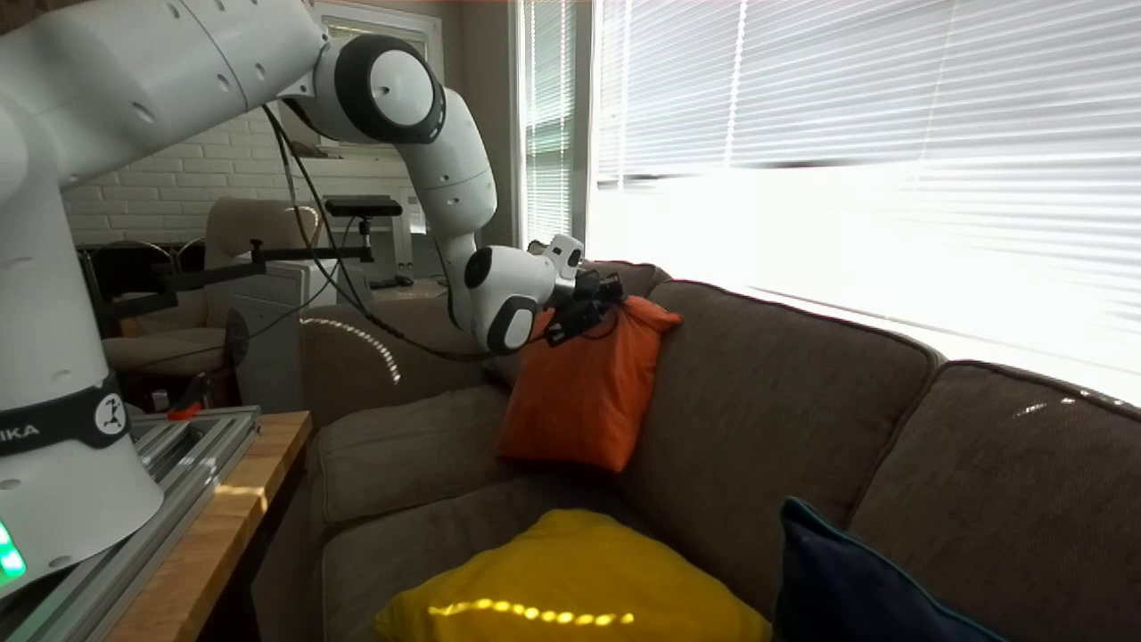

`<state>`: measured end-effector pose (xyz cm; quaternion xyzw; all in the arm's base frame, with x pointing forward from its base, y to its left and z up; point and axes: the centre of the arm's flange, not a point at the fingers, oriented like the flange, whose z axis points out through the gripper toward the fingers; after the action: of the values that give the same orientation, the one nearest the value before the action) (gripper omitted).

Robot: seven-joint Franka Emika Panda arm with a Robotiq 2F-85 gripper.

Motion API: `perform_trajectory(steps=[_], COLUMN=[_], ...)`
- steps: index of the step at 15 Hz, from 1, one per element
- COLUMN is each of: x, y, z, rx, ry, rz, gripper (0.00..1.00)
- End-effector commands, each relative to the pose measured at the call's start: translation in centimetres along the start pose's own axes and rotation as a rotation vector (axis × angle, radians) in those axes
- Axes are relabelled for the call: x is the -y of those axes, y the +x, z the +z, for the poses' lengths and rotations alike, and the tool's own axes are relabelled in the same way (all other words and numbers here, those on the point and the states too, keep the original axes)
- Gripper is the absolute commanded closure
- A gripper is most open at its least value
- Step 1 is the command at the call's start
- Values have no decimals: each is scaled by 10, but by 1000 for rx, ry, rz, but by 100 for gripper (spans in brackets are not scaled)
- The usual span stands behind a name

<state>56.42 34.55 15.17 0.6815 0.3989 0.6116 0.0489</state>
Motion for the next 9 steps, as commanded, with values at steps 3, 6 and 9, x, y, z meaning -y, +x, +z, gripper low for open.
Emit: perform_trajectory(steps=[3,6,9], x=[37,47,51], y=[-37,-48,-56], z=[16,22,25], rx=[49,100,165], ry=[-33,-31,-40], rz=[45,81,107], gripper=[99,99,99])
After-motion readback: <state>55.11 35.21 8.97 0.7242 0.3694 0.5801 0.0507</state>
